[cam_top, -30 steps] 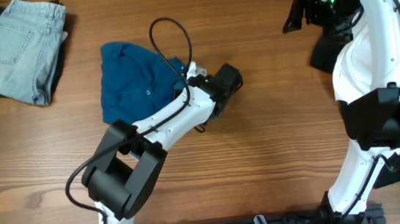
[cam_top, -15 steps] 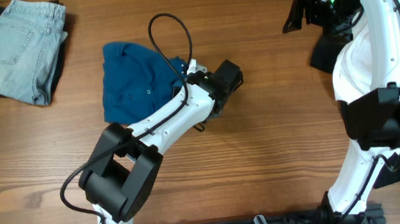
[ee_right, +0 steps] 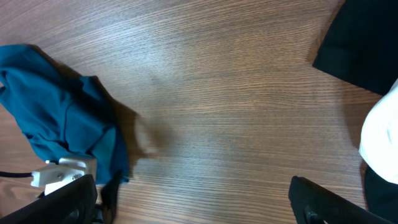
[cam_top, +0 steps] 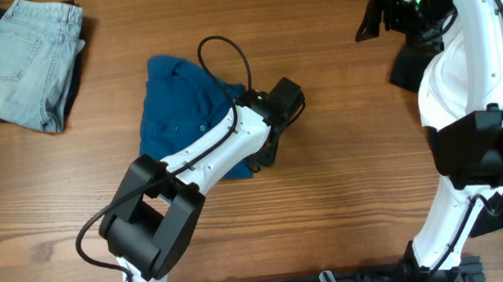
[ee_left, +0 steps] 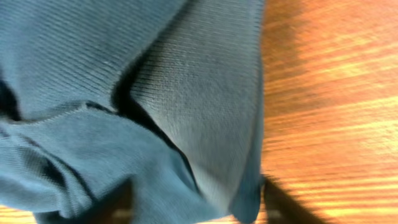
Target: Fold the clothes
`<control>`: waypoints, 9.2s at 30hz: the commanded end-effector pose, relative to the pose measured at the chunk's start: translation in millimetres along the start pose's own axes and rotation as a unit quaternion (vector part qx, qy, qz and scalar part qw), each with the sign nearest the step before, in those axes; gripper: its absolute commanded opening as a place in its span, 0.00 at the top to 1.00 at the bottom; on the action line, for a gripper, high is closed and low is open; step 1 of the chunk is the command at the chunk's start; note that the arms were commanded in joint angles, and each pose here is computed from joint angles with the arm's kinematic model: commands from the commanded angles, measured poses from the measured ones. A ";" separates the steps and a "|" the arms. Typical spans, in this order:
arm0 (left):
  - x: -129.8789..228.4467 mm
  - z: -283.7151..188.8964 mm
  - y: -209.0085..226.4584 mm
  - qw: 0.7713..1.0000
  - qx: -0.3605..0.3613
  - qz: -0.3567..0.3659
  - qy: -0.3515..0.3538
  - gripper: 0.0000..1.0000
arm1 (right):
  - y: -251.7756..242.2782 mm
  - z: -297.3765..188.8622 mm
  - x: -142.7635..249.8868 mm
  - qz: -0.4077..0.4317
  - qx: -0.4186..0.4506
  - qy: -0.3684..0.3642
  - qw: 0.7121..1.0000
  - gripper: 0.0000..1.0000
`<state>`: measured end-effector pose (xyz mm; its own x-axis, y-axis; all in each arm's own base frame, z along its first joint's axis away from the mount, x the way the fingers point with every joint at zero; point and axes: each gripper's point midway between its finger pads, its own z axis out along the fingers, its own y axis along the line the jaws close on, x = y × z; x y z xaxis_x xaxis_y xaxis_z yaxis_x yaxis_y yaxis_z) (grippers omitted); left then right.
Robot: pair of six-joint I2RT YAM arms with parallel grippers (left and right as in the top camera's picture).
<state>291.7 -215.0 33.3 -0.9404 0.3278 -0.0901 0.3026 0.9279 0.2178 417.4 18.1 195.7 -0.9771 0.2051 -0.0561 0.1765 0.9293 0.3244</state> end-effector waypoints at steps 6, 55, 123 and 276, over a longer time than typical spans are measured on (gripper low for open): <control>-16.5 7.2 -22.3 0.997 0.043 0.053 -0.020 0.00 | 8.2 -17.3 -0.7 -0.016 -0.014 -0.024 0.999 0.00; 24.1 74.2 52.7 0.967 -0.228 0.079 0.085 0.00 | 20.6 -14.6 2.4 -0.029 -0.026 -0.018 0.999 0.00; -98.6 -197.2 143.6 0.881 -0.024 -0.270 -0.387 0.96 | 22.6 -20.3 3.6 -0.038 -0.027 -0.025 0.999 0.00; -156.7 13.4 450.9 0.649 0.087 -0.632 -0.414 0.01 | 139.9 13.3 61.5 -0.184 -0.064 0.034 0.980 0.00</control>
<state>571.6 148.6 122.1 -0.1046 -0.8028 -0.5870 -0.5588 0.5357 -0.6330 385.0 162.7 205.7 -0.9867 -0.1464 -0.0708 -0.1625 0.9038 0.3960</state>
